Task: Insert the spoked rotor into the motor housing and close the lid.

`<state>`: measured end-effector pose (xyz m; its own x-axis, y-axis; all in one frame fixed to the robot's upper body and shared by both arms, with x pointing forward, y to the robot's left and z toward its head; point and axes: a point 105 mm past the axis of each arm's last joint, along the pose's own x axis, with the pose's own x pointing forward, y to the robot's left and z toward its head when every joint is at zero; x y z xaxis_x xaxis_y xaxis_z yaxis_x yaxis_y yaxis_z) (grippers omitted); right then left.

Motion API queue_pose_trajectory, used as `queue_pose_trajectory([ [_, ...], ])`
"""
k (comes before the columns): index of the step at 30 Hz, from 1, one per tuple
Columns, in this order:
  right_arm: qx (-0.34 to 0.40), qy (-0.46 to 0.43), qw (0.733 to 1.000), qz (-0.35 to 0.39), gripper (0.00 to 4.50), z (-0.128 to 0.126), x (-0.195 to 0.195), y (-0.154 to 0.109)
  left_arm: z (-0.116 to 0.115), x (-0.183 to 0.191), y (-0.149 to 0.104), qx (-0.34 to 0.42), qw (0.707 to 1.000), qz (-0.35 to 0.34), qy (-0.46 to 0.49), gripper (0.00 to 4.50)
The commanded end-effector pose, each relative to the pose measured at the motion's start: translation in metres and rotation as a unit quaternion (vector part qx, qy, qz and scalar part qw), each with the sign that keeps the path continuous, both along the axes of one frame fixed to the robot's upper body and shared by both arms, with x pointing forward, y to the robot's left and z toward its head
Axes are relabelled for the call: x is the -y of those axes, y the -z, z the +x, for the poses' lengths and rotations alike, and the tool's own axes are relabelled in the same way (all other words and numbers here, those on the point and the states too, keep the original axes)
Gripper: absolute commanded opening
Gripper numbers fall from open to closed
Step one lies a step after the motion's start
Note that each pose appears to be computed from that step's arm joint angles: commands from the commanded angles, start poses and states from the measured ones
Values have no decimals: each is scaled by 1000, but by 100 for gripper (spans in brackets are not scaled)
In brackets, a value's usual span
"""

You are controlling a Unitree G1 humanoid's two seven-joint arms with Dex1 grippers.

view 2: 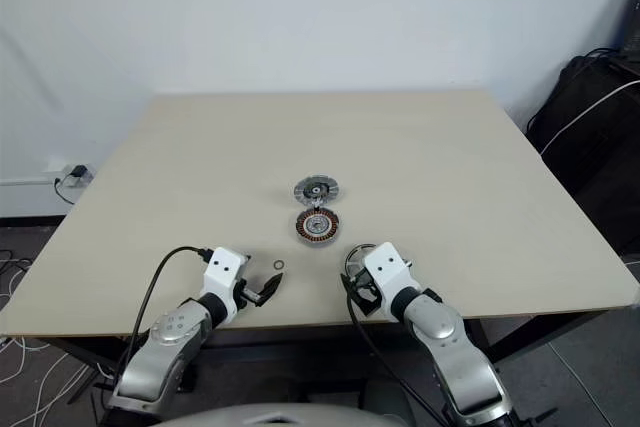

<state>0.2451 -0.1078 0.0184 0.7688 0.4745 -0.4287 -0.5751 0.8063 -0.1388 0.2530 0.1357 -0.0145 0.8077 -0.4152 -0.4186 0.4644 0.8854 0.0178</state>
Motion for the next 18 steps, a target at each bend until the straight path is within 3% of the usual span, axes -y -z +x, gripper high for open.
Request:
queue_pose_trajectory([
  [1,27,2,1000,2,448,6,1,-10,7,3,-17,33,999,0,7,450],
  [18,31,4,999,0,448,7,0,-11,9,5,-17,31,999,-1,7,450],
])
